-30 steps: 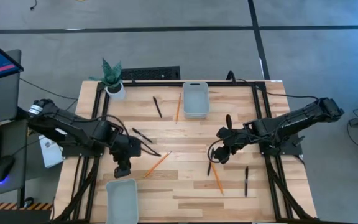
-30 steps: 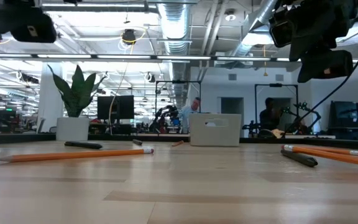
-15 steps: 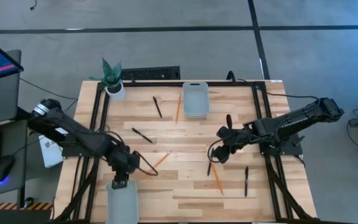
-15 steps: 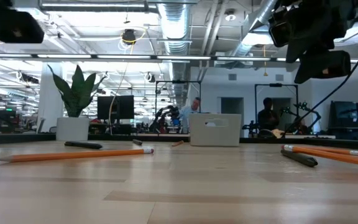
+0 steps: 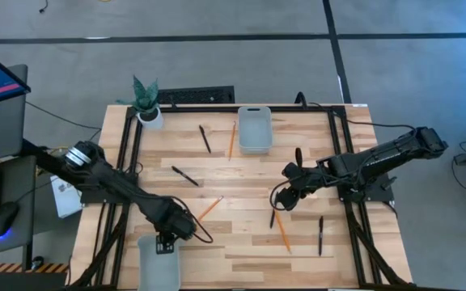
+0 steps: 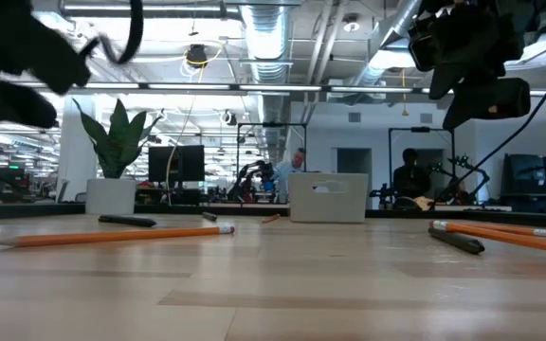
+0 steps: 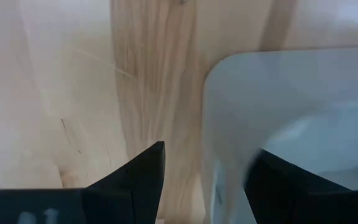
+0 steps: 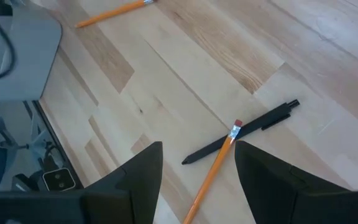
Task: Sort pens & pencils
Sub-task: Move the bottom gray bin to the top left of the table
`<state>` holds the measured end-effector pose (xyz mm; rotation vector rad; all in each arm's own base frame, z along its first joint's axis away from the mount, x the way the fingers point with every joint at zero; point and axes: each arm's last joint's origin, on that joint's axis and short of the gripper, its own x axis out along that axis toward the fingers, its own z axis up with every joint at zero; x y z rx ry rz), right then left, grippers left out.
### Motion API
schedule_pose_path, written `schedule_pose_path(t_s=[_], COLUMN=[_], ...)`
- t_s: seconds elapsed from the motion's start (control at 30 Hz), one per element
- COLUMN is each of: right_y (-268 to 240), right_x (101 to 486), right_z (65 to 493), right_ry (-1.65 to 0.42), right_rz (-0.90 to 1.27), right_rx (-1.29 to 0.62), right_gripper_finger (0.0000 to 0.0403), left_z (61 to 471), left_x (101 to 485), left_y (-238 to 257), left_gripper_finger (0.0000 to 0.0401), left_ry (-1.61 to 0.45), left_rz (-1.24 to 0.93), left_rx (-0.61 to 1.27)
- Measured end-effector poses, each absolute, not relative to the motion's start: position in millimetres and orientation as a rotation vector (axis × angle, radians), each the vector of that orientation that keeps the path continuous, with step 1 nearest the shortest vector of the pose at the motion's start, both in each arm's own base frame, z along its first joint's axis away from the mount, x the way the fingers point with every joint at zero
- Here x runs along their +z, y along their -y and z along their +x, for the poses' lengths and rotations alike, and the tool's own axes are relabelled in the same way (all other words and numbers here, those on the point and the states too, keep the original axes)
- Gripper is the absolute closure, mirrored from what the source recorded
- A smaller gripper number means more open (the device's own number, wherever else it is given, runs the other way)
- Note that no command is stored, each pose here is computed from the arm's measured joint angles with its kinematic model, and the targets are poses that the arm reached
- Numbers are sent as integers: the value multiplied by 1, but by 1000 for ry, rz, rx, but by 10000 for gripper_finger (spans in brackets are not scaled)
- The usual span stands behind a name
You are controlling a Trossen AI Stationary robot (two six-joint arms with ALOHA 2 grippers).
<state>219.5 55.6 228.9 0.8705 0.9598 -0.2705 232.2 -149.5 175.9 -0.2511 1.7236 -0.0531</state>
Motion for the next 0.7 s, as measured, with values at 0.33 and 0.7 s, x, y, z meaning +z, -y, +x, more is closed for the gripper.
schedule_pose_path(t_s=[0.33, 0.7], right_y=[-55, -55], right_x=[228, 228], right_z=[219, 219], right_ry=[-973, -972], right_rz=[809, 798], right_rx=[-244, -237], right_gripper_finger=[181, 181], left_z=[237, 242], left_x=[170, 170], left_y=[149, 145], left_gripper_finger=[214, 284], left_ry=[-1721, -1700], left_rz=[-272, -303], left_rx=[-43, -20])
